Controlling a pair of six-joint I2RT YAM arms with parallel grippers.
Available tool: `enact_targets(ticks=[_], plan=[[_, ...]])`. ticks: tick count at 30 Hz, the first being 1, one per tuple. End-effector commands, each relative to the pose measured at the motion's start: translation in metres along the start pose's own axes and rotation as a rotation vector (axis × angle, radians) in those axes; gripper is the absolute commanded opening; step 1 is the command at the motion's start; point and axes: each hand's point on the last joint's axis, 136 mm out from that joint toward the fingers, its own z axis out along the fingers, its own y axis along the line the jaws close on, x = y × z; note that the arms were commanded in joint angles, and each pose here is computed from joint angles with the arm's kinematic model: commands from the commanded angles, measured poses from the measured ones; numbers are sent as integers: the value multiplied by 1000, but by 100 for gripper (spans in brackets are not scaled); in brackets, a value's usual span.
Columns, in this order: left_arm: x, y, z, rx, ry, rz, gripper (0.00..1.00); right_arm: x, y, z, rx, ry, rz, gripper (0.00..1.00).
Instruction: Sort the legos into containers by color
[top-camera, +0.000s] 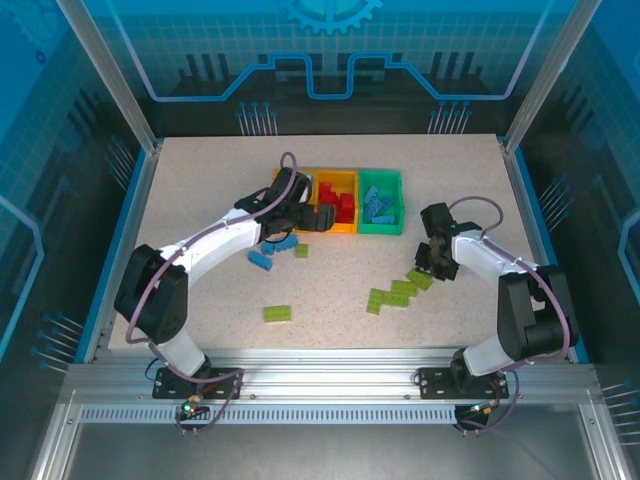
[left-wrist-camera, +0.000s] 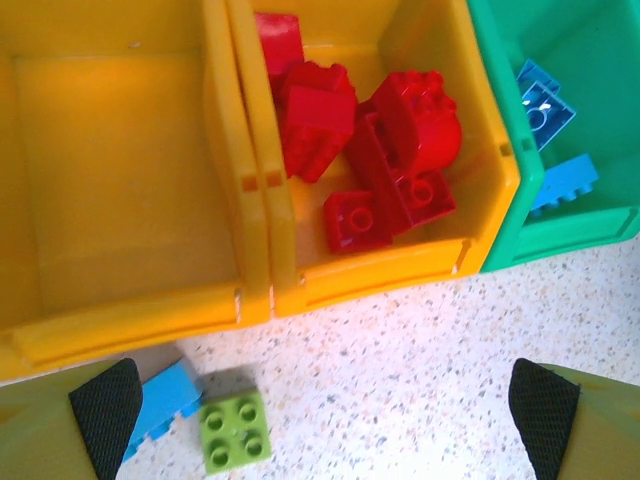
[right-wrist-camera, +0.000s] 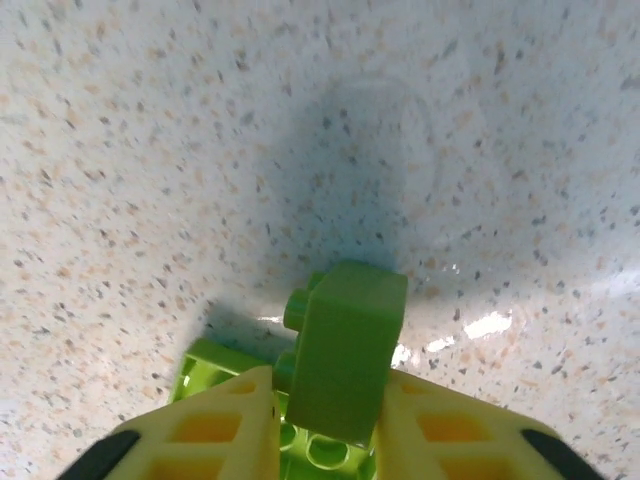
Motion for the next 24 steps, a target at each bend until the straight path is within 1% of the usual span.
enact_targets(ticks=[1,3,6,8,11,16,19,21,24], plan=[[5,7,-14,-23,-23,5,99,-18,4,-9,14,-45,-21,22],[14,13,-16,-38,-6,-3,99,-21,12,-15,-7,-56,-44,20],[30,19,-14,-56,44,-14,99,-27,41,-36,-51,-103,-122,20],[43,24,-11,-70,84,-27,99,-29,68,-56,-87,-151,-186,20],[63,32,-7,-88,130,-41,99,-32,120,-86,-179,-215,-292,20],[85,40,-9,-97,157,-57,99,-38,205,-117,-378,-242,-406,20],[93,44,-12,-104,158,-63,99,-38,256,-126,-515,-213,-472,20],[97,46,-13,-107,160,-66,99,-42,283,-129,-548,-212,-508,20],[104,48,-16,-106,164,-72,99,-47,313,-119,-580,-177,-534,20]])
